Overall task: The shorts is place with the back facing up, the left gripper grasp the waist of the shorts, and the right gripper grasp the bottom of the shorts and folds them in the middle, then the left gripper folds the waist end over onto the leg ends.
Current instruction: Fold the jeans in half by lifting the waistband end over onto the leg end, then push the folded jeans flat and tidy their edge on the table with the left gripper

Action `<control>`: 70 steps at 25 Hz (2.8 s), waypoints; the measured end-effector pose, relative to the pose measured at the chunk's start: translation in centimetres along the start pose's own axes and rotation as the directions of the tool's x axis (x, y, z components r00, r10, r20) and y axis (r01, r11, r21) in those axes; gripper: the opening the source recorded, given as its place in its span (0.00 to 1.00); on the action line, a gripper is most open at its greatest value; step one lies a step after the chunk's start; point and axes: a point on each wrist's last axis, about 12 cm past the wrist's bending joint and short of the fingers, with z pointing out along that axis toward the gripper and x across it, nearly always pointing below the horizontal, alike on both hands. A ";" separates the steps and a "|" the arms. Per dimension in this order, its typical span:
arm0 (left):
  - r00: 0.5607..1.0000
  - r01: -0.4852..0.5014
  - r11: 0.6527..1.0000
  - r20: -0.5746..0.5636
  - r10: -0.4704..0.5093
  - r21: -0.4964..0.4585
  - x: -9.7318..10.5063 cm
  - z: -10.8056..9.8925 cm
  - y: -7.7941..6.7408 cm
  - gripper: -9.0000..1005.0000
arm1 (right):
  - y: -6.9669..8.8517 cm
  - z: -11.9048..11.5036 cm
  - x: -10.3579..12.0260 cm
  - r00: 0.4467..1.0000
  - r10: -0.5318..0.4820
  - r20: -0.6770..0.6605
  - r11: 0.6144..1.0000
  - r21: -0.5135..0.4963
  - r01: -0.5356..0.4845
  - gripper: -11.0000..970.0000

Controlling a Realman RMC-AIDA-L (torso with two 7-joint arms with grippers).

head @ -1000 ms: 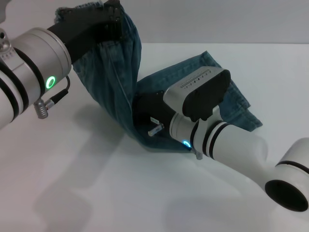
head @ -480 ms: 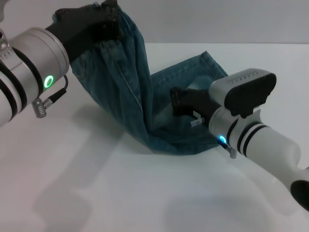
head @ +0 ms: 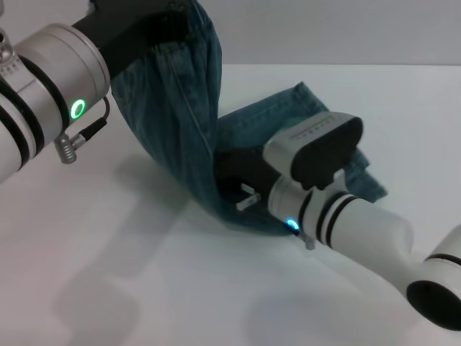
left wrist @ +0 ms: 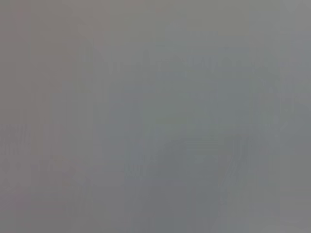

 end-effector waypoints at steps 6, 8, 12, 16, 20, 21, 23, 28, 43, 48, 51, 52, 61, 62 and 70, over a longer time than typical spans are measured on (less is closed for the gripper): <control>1.000 0.000 1.000 0.002 0.000 0.003 0.0 0.0 -0.1 0.02 | 1.5 0.7 -0.8 1.000 -0.027 -0.003 0.998 -0.064 0.026 0.04; 1.000 0.001 1.000 0.002 -0.001 0.004 0.0 0.0 -0.1 0.02 | 1.5 0.9 -0.9 1.000 -0.031 -0.004 0.997 -0.070 0.031 0.04; 1.000 0.005 1.000 -0.006 -0.005 -0.002 0.3 0.0 0.0 0.02 | -0.5 0.7 -0.8 1.000 -0.007 0.007 1.000 0.000 0.007 0.05; 1.000 0.007 1.000 -0.012 -0.007 -0.005 0.5 0.0 0.1 0.02 | -4.1 -0.4 -0.6 0.997 0.045 0.055 0.991 0.124 -0.051 0.05; 1.000 0.005 1.000 -0.018 -0.005 0.005 0.6 0.1 -0.2 0.02 | -6.5 -1.5 -0.5 0.992 0.051 0.116 0.976 0.206 -0.075 0.05; 1.000 0.005 1.000 -0.020 -0.005 0.007 0.7 0.1 -0.3 0.02 | -6.9 -1.6 -0.5 0.991 0.052 0.125 0.972 0.219 -0.079 0.05; 1.000 0.005 1.000 -0.023 -0.005 0.012 0.8 0.2 -0.4 0.01 | -8.0 -2.0 -0.6 0.988 0.058 0.141 0.962 0.257 -0.093 0.05; 1.000 0.010 0.999 -0.023 -0.009 0.041 1.2 0.3 -1.2 0.01 | -9.9 -2.9 -0.8 0.981 0.073 0.180 0.938 0.322 -0.129 0.05; 0.998 0.057 0.984 -0.047 -0.050 0.167 6.4 3.2 -4.0 0.02 | -13.3 -7.4 1.2 0.958 0.055 0.282 0.862 0.470 -0.188 0.05; 0.997 0.058 0.980 -0.055 -0.049 0.190 7.2 3.6 -4.4 0.02 | -13.8 -8.7 1.9 0.948 0.054 0.314 0.838 0.501 -0.214 0.05; 0.998 0.063 0.978 -0.043 -0.056 0.200 7.7 3.7 -4.4 0.02 | -14.0 -9.0 2.2 0.949 0.055 0.309 0.834 0.509 -0.214 0.05; 0.998 0.063 0.978 -0.043 -0.056 0.200 7.7 3.7 -4.4 0.02 | -14.0 -9.1 2.3 0.950 0.055 0.306 0.834 0.509 -0.212 0.05; 0.994 0.079 0.930 0.044 -0.101 0.358 12.2 5.4 -3.9 0.06 | -13.8 -9.0 2.4 0.953 0.055 0.297 0.839 0.504 -0.205 0.05; 0.993 0.083 0.928 0.044 -0.106 0.362 12.3 5.5 -3.7 0.08 | -13.8 -9.0 2.4 0.954 0.053 0.295 0.840 0.503 -0.203 0.05; 0.991 0.054 0.914 0.090 -0.099 0.402 12.9 5.5 -3.2 0.38 | -13.1 -9.2 2.7 0.960 0.013 0.280 0.862 0.483 -0.153 0.06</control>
